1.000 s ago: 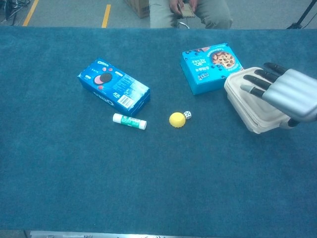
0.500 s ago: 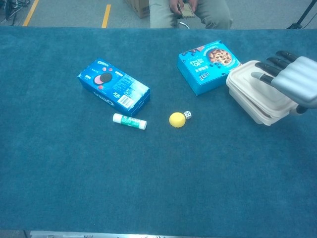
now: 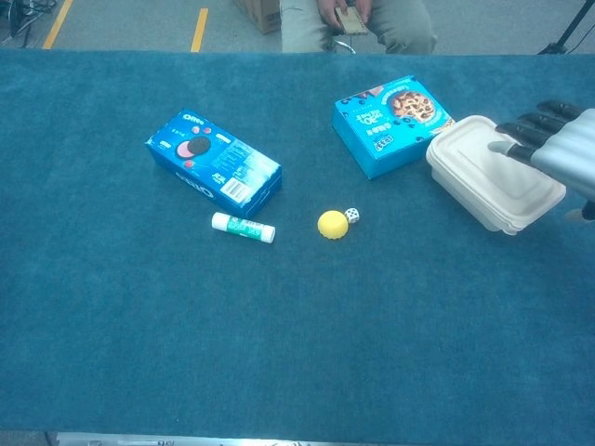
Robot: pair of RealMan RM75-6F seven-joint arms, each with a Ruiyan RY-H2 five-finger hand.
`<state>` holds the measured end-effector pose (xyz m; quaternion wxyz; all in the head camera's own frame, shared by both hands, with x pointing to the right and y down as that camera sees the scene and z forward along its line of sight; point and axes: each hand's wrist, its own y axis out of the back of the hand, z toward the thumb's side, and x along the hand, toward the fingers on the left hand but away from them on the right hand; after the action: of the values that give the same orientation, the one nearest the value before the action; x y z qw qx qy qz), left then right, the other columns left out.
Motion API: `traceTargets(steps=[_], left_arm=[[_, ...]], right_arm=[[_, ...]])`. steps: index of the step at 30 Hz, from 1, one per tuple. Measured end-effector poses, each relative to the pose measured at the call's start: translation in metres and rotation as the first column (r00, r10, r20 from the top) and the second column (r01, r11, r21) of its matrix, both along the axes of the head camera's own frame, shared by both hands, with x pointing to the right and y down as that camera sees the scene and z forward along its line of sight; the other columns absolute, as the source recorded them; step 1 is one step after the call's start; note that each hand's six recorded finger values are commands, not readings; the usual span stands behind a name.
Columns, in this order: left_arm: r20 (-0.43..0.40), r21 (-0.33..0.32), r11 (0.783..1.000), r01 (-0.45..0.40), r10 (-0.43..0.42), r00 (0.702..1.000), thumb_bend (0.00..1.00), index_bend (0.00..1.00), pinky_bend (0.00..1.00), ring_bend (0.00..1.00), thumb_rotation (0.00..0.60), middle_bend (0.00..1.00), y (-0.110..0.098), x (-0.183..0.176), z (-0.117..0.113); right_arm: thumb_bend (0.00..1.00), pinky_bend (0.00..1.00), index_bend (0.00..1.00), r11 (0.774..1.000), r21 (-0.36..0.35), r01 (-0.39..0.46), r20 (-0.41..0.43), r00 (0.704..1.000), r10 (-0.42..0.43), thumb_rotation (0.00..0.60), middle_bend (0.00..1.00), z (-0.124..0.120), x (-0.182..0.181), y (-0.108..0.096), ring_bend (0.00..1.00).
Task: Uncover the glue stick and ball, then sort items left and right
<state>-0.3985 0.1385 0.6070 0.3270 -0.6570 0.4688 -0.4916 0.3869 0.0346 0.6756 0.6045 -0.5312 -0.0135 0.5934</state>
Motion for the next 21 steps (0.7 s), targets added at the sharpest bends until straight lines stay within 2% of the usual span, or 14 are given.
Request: traceTargets(steps=[8,11,17,21], left_arm=[[0.009,0.004,1.0,0.001,-0.001,1.0,0.34,0.25,0.04,0.04,0.6,0.13,0.0,-0.001,-0.004],[0.015,0.005,1.0,0.004,-0.004,1.0,0.34,0.25,0.04,0.04,0.6,0.13,0.001,-0.003,-0.006],[0.04,0.003,1.0,-0.003,0.003,0.999,0.34,0.25,0.04,0.04,0.6,0.13,0.002,-0.006,-0.01],[0.057,0.002,1.0,-0.016,0.016,0.998,0.34,0.25,0.04,0.04,0.6,0.14,-0.001,-0.005,-0.014]], right_arm=[[0.0,0.0,0.0,0.998,-0.037,0.055,0.147,0.988,-0.049,0.589,0.0,-0.021,-0.036,0.011,0.0],[0.0,0.0,0.0,0.994,-0.053,0.091,0.207,0.975,-0.079,0.592,0.03,-0.03,-0.054,0.014,0.0],[0.0,0.08,0.0,0.983,-0.128,0.129,0.317,0.945,-0.083,0.6,0.1,-0.044,-0.088,0.016,0.02],[0.0,0.08,0.02,0.976,-0.133,0.172,0.344,0.932,-0.117,0.6,0.12,-0.051,-0.106,0.014,0.04]])
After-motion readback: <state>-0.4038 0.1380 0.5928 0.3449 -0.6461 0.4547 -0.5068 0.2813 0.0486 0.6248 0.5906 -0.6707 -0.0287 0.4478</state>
